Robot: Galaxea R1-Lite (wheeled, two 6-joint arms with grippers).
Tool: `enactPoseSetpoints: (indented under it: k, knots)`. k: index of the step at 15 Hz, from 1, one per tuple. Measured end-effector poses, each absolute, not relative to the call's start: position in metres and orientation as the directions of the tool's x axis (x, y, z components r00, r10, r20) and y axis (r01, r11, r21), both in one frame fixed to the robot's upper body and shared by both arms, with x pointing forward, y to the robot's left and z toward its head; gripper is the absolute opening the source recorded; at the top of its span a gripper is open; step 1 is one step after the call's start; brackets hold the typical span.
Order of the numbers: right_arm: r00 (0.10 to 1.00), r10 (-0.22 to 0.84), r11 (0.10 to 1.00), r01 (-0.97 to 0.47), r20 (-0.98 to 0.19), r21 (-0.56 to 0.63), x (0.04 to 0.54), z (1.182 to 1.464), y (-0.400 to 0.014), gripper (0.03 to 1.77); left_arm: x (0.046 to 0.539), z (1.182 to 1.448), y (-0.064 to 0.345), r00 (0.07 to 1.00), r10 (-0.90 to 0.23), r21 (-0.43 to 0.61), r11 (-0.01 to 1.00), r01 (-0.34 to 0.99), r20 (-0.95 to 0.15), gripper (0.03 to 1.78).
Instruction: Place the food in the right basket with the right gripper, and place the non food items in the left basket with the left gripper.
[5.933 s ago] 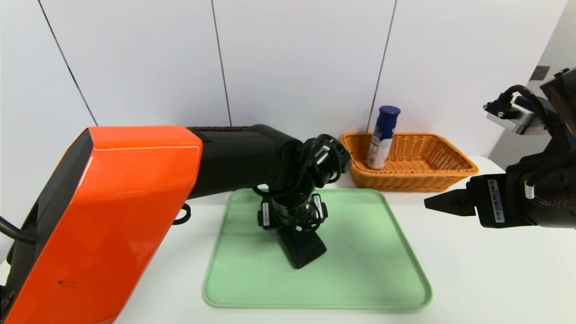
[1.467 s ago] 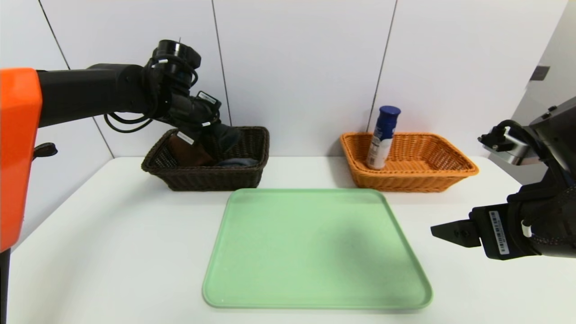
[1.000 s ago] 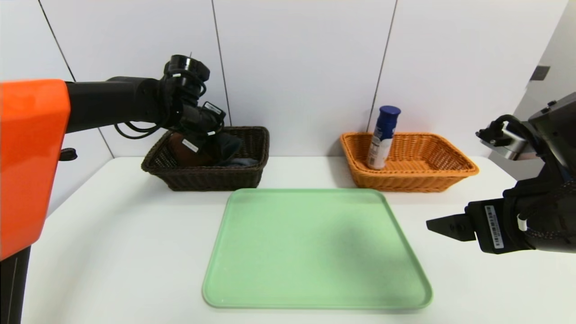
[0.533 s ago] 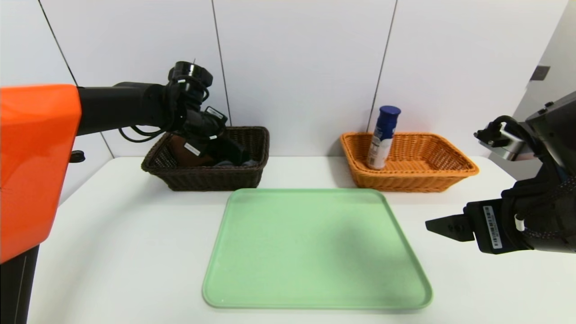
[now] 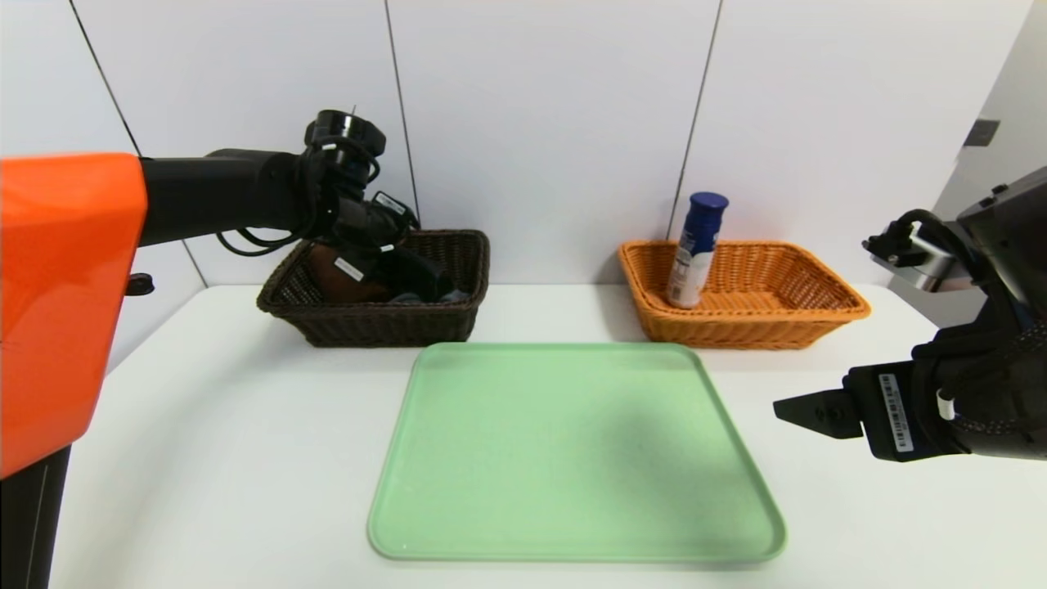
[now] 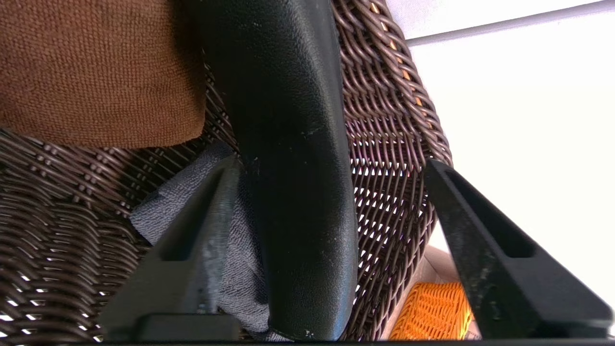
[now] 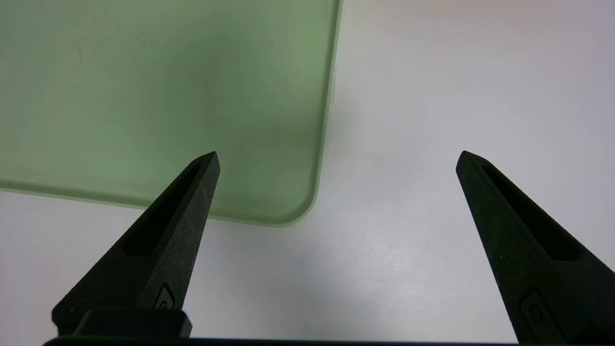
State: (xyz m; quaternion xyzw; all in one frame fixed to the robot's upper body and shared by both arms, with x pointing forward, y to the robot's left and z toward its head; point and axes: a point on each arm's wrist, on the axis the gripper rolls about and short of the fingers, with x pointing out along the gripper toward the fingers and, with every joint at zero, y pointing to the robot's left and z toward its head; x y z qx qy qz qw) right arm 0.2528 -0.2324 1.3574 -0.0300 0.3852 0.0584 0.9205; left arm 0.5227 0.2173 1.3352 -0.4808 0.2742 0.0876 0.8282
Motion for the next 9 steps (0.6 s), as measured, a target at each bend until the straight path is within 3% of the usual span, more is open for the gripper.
enactPoseSetpoints:
  k: [9]
  knots:
    - [0.708, 0.092, 0.992, -0.129, -0.700, 0.000, 0.248, 1.361, -0.236, 1.70, 0.514, 1.351, 0.220, 0.854, -0.079, -0.733, 0.557, -0.390, -0.514, 1.61]
